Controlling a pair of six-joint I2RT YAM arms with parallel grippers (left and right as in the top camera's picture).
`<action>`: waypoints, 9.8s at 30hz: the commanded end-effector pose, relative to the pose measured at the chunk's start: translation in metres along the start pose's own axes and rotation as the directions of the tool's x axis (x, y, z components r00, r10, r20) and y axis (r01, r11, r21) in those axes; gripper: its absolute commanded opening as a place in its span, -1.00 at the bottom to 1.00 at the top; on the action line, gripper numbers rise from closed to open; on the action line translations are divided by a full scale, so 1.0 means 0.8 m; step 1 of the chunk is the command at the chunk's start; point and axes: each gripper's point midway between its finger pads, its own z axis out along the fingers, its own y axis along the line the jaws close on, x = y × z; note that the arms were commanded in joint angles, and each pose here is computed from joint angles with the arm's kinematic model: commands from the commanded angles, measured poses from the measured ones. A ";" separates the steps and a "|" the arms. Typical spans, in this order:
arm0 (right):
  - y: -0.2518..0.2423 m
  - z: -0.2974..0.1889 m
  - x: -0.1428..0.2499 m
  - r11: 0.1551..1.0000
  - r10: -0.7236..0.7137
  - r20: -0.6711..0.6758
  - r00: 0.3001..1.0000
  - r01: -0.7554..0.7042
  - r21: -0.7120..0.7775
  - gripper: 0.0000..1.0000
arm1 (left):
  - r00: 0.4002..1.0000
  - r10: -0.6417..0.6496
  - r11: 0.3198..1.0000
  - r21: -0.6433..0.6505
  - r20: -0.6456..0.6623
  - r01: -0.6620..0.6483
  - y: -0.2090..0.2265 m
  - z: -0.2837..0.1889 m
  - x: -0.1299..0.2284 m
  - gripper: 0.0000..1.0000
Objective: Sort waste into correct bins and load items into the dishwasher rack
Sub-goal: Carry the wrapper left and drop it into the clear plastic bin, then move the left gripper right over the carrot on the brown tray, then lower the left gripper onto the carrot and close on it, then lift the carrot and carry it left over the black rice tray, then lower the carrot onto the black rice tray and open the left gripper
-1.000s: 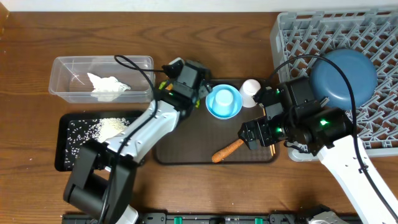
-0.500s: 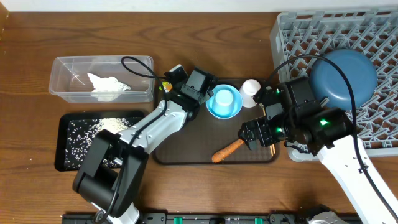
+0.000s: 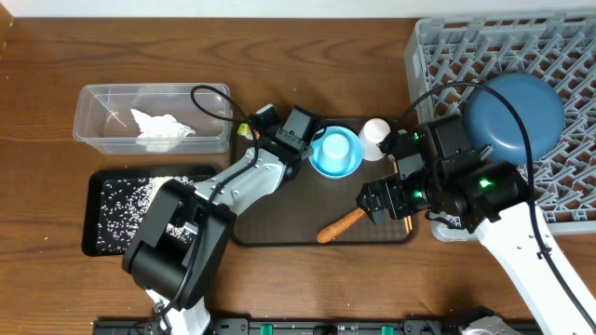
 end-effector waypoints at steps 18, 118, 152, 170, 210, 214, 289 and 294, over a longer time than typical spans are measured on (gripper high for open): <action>0.008 0.001 -0.001 1.000 -0.020 -0.002 1.000 0.020 -0.008 0.98 | 0.965 0.159 0.973 0.131 0.207 -0.189 -0.026 -0.133 -0.083 -0.88; 0.008 0.001 -0.001 1.000 -0.020 -0.002 1.000 0.020 -0.008 0.99 | 0.561 0.758 0.649 0.458 -0.332 -0.607 0.038 -0.173 0.178 0.68; 0.008 0.001 -0.001 1.000 -0.020 -0.002 1.000 0.020 -0.008 0.99 | 0.497 0.830 0.554 0.490 -0.254 -0.674 0.013 -0.154 0.213 0.68; 0.008 0.001 -0.001 1.000 -0.020 -0.002 1.000 0.020 -0.008 0.98 | 0.494 0.829 0.555 0.487 -0.261 -0.674 0.014 -0.148 0.216 0.68; 0.008 0.001 -0.001 1.000 -0.020 -0.002 1.000 0.020 -0.008 0.98 | 0.485 0.819 0.574 0.419 -0.308 -0.703 0.026 -0.099 0.229 -0.22; 0.008 0.001 -0.001 1.000 -0.020 -0.002 1.000 0.020 -0.008 0.98 | 0.485 0.819 0.574 0.419 -0.308 -0.703 0.026 -0.099 0.229 -0.28; 0.008 0.001 -0.001 1.000 -0.020 -0.002 1.000 0.020 -0.008 0.99 | 0.824 -0.565 0.800 -0.272 -0.042 0.535 0.378 -0.117 -0.073 -0.50; 0.008 0.001 -0.001 1.000 -0.020 -0.002 1.000 0.020 -0.008 0.99 | 0.825 -0.564 0.801 -0.270 -0.040 0.535 0.378 -0.117 -0.074 -0.33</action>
